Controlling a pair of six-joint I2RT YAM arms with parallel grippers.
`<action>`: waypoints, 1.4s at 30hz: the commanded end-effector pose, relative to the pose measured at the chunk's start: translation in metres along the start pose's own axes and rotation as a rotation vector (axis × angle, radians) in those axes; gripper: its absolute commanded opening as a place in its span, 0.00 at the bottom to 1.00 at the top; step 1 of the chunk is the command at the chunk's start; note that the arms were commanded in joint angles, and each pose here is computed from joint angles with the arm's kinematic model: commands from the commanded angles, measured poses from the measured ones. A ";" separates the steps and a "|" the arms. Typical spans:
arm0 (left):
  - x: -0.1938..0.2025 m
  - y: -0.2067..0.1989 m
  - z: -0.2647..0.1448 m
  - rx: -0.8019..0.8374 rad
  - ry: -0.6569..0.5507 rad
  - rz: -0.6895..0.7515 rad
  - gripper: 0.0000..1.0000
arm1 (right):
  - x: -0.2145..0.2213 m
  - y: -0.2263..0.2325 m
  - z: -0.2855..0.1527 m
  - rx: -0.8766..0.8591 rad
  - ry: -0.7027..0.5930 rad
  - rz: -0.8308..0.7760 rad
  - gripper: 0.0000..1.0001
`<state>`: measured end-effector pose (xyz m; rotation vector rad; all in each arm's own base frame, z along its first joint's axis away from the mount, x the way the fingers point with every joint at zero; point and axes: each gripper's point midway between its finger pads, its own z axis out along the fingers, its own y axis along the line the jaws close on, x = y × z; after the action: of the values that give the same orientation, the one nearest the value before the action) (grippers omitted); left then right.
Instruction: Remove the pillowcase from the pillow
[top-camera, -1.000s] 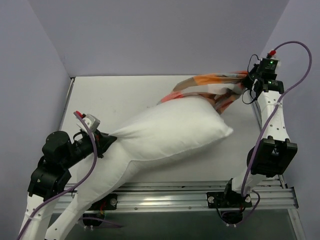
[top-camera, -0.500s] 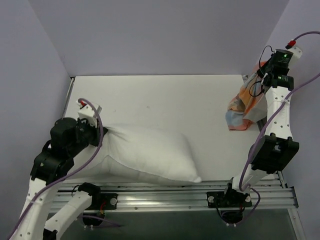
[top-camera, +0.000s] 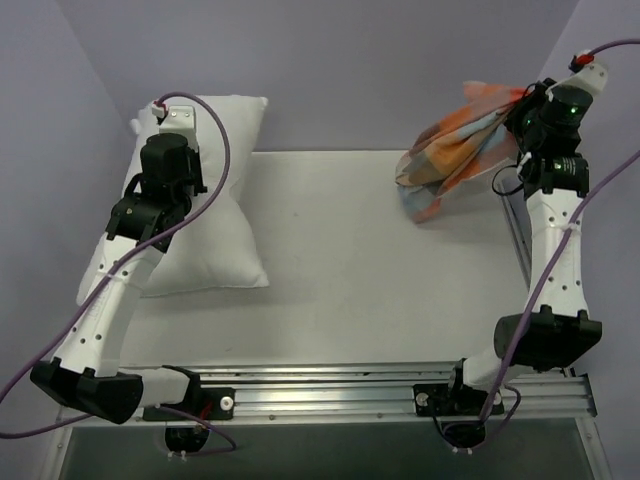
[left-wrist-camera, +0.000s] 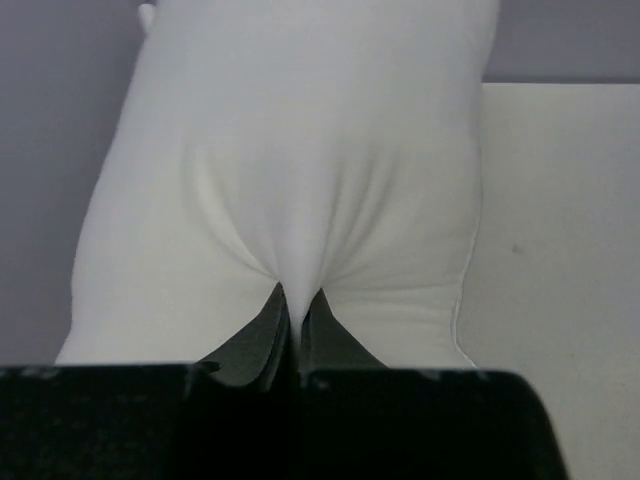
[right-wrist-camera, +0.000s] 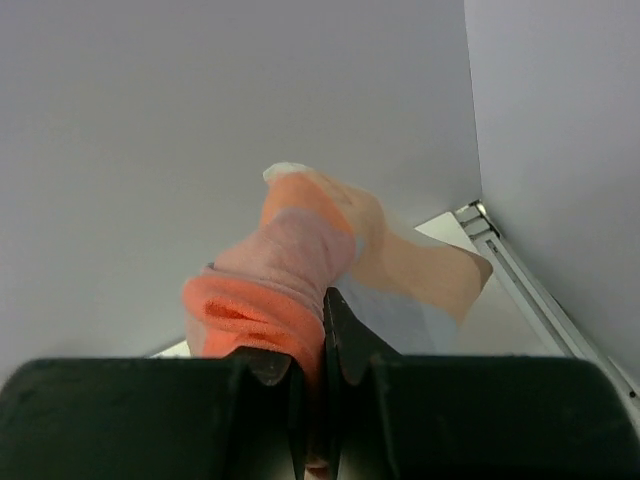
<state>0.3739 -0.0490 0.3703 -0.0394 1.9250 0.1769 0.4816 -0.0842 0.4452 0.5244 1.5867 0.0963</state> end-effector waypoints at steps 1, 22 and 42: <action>-0.063 0.017 -0.024 -0.025 -0.270 -0.114 0.02 | 0.009 0.015 -0.034 -0.077 -0.033 0.010 0.01; 0.153 -0.062 -0.014 0.282 0.268 -0.247 0.31 | 0.347 -0.099 -0.146 0.137 0.611 0.117 0.64; -0.038 0.100 -0.223 0.052 -0.420 -0.340 0.94 | 0.003 -0.058 -0.268 0.155 -0.134 -0.060 1.00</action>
<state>0.1968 -0.0119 0.4823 -0.2443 1.5194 -0.1948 0.2457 -0.0461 0.4223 0.5843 1.5460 0.0478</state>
